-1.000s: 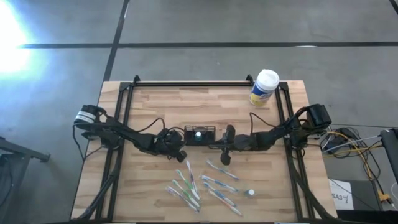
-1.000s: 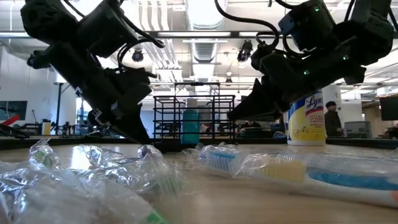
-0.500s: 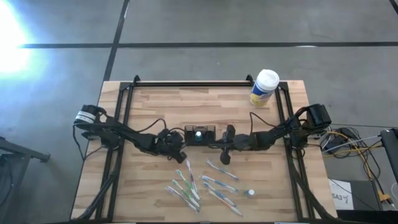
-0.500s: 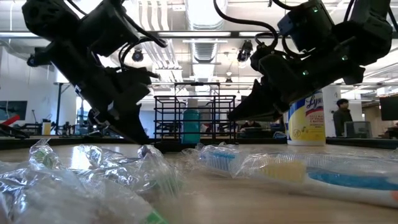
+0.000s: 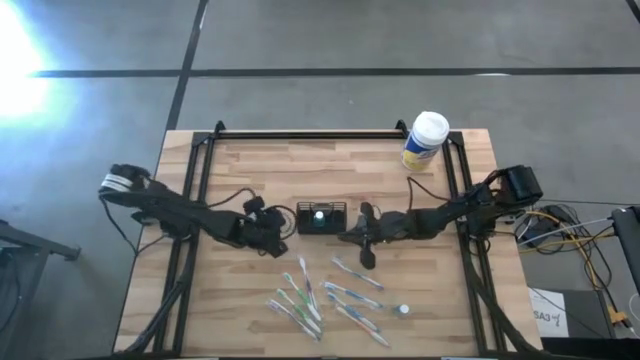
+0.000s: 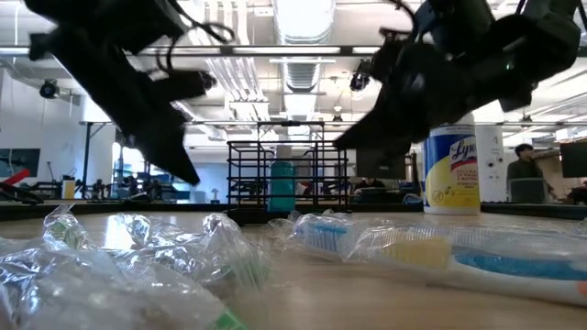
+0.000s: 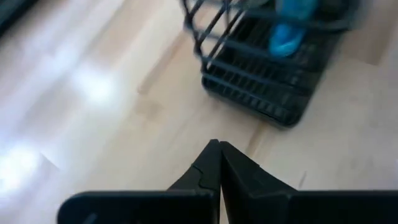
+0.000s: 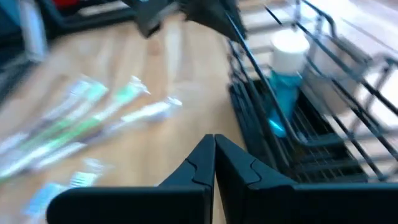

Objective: Pick & Place toothbrushing station
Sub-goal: Put the blue mouthwash into the black mesh organizer

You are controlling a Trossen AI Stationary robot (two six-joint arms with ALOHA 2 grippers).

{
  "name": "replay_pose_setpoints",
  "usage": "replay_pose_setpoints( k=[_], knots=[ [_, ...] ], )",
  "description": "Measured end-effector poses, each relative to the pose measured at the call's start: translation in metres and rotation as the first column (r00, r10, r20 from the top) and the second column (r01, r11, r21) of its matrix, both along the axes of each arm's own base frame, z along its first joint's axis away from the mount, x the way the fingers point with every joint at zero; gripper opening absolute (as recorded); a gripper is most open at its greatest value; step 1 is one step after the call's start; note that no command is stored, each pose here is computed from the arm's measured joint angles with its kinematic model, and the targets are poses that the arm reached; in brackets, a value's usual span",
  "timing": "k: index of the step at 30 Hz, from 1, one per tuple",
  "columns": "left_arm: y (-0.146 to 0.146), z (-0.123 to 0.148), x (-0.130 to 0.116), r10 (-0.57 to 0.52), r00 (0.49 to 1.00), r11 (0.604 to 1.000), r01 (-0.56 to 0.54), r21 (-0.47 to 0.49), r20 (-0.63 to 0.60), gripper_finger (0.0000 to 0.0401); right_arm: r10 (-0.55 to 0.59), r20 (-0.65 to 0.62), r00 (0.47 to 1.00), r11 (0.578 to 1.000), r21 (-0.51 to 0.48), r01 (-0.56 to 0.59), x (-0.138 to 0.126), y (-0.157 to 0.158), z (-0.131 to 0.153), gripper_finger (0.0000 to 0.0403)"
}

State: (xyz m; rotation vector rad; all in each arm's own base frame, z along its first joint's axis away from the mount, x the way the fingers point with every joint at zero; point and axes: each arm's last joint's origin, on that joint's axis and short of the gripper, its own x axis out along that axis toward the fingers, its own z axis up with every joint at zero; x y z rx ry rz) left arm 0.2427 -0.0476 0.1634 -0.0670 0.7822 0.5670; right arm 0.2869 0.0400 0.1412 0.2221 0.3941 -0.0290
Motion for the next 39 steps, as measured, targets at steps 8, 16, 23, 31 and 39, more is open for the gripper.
replay_pose_setpoints(
  k=[8, 16, 23, 31, 39],
  knots=[
    [0.003, 0.034, -0.040, -0.254, 0.964, 0.961, 0.244, 0.127, 0.073, 0.0003, 0.084, 0.024, 0.996, 0.996, 0.009, -0.084, -0.017, 0.009, 0.046, 0.0008],
    [0.003, 0.049, -0.078, -0.646, 0.679, 0.759, 0.620, 0.198, 0.349, 0.0003, 0.224, 0.098, 0.970, 0.974, -0.047, -0.221, -0.051, 0.032, 0.110, 0.0008],
    [0.014, 0.041, -0.108, -0.611, 0.606, 0.780, 0.569, 0.261, 0.509, 0.0003, 0.119, -0.027, 0.992, 0.992, 0.034, -0.118, -0.094, 0.041, 0.155, 0.0008],
    [0.020, 0.040, -0.121, -0.512, 0.580, 0.831, 0.521, 0.194, 0.634, 0.0003, -0.029, -0.477, 0.878, 0.990, 0.108, 0.092, -0.116, 0.067, 0.171, 0.0008],
    [0.021, 0.041, -0.121, -0.496, 0.590, 0.845, 0.498, 0.196, 0.637, 0.0003, -0.170, -0.725, 0.667, 0.972, -0.012, 0.235, -0.098, 0.120, 0.165, 0.0008]
  ],
)
